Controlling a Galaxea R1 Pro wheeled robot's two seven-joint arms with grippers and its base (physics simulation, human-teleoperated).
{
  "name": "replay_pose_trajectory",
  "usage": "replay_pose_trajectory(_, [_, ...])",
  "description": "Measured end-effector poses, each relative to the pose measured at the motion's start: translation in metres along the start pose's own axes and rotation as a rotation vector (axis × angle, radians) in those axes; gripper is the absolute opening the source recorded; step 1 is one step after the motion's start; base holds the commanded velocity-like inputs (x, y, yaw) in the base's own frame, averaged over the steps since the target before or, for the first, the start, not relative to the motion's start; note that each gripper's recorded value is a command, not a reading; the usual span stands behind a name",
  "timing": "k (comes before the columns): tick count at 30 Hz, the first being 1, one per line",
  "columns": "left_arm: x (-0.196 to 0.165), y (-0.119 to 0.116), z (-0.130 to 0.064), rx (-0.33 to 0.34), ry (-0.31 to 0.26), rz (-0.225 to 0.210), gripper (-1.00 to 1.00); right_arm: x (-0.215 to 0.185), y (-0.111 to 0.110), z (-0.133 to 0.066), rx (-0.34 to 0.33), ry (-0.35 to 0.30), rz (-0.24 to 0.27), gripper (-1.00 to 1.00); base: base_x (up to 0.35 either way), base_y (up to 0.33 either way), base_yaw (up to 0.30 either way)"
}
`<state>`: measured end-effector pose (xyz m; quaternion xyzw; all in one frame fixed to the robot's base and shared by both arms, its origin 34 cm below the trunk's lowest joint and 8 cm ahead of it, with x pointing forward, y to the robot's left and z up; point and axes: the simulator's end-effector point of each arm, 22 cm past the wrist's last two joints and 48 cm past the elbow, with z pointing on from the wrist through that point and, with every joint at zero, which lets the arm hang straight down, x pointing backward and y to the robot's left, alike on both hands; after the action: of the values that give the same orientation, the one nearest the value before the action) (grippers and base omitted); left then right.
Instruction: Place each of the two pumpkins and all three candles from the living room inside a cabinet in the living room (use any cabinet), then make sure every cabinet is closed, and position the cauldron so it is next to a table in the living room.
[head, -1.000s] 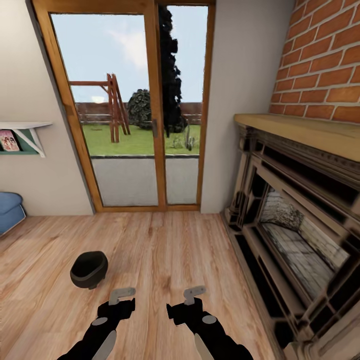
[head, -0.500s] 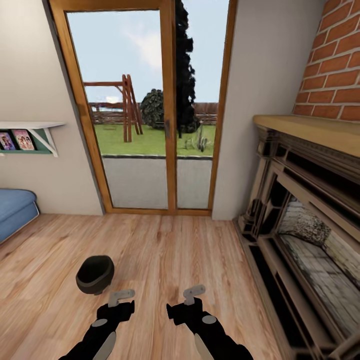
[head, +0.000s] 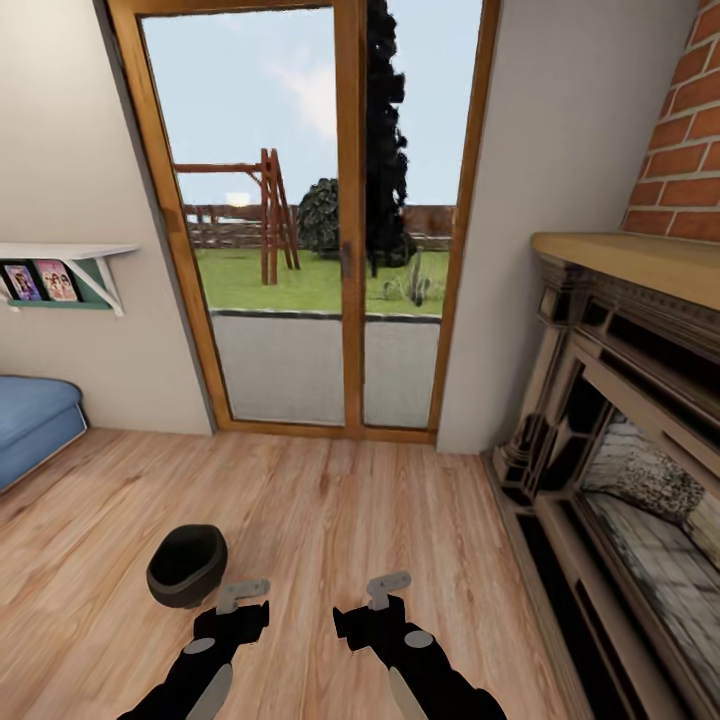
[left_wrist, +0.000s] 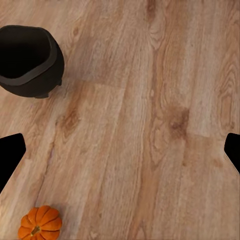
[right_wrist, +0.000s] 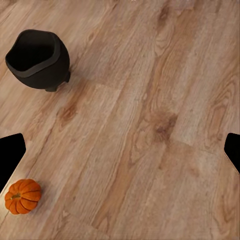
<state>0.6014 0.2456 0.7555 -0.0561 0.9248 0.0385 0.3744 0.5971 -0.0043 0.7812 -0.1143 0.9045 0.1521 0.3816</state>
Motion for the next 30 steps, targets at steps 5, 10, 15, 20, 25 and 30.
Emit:
replay_pose_trajectory(5, [0.0000, 0.0000, 0.0000, 0.000, 0.000, 0.000, 1.00, 0.0000, 0.0003, 0.0000, -0.001, 0.000, -0.001, 1.00, 0.277, -0.150, 0.022])
replay_pose_trajectory(10, [0.0000, -0.0002, -0.0001, 0.000, -0.001, 0.001, 1.00, 0.0000, 0.0005, 0.0000, -0.001, 0.000, -0.001, 1.00, 0.260, -0.203, 0.122])
replay_pose_trajectory(15, [-0.0001, -0.0001, -0.0001, -0.001, 0.000, 0.001, 1.00, -0.0001, 0.0006, 0.0000, -0.001, 0.000, -0.001, 1.00, 0.262, -0.090, 0.227])
replay_pose_trajectory(20, [-0.0001, 0.0000, -0.0001, -0.001, -0.001, 0.001, 1.00, 0.0000, 0.0005, 0.0000, -0.001, 0.000, -0.003, 1.00, 0.273, -0.019, 0.260])
replay_pose_trajectory(25, [-0.0001, -0.0001, -0.0001, -0.001, -0.001, 0.001, 1.00, 0.0001, 0.0007, 0.0000, -0.002, 0.000, -0.002, 1.00, 0.277, -0.051, 0.090])
replay_pose_trajectory(30, [-0.0001, -0.0002, -0.0001, -0.001, -0.001, 0.001, 1.00, 0.0001, 0.0008, 0.0000, -0.002, 0.000, -0.001, 1.00, 0.277, -0.071, 0.018])
